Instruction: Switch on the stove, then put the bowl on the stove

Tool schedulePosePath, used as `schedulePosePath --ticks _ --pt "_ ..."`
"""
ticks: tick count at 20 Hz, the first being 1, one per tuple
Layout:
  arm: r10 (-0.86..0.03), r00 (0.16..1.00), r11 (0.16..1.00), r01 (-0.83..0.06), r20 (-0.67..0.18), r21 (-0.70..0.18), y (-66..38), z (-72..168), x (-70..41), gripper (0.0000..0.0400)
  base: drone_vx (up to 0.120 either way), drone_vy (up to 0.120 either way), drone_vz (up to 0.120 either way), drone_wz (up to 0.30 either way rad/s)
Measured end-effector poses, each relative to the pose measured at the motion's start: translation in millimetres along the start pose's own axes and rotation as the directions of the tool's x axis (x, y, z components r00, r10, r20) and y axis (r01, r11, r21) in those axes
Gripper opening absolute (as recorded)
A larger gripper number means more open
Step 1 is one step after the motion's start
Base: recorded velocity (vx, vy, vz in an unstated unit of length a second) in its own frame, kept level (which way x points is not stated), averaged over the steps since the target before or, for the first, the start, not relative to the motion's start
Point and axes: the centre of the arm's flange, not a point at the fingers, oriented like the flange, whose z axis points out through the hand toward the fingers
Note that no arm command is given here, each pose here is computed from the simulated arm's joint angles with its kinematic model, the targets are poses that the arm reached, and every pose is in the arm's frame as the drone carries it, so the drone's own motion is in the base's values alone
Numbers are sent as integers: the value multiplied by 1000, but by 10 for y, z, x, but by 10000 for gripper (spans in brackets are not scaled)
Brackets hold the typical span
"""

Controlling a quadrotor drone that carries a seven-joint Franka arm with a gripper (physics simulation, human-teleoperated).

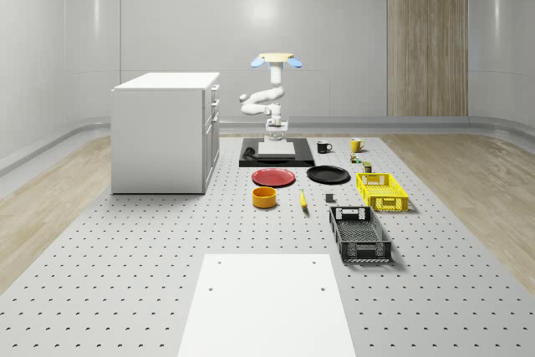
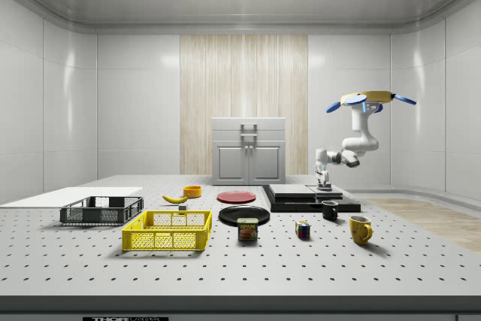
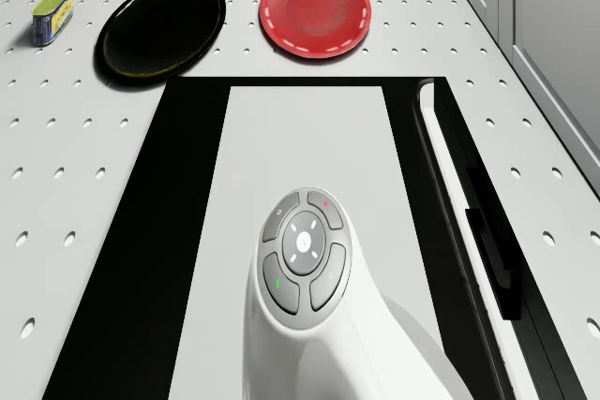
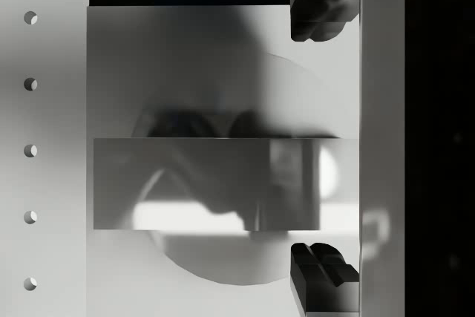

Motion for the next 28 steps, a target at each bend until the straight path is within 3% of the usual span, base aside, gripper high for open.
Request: schedulePosePath --ticks 17,25,27,28 --pt "0 1000 1000 0 0 0 -98 87 85 400 0 0 0 0" --pt "1 1000 1000 -1 0 0 -186 89 10 400 0 0 0 0" --pt "66 998 998 -66 -11 -11 -296 69 -144 400 0 0 0 0" --pt "57 998 998 -57 -9 -10 -297 73 -136 400 0 0 0 0"
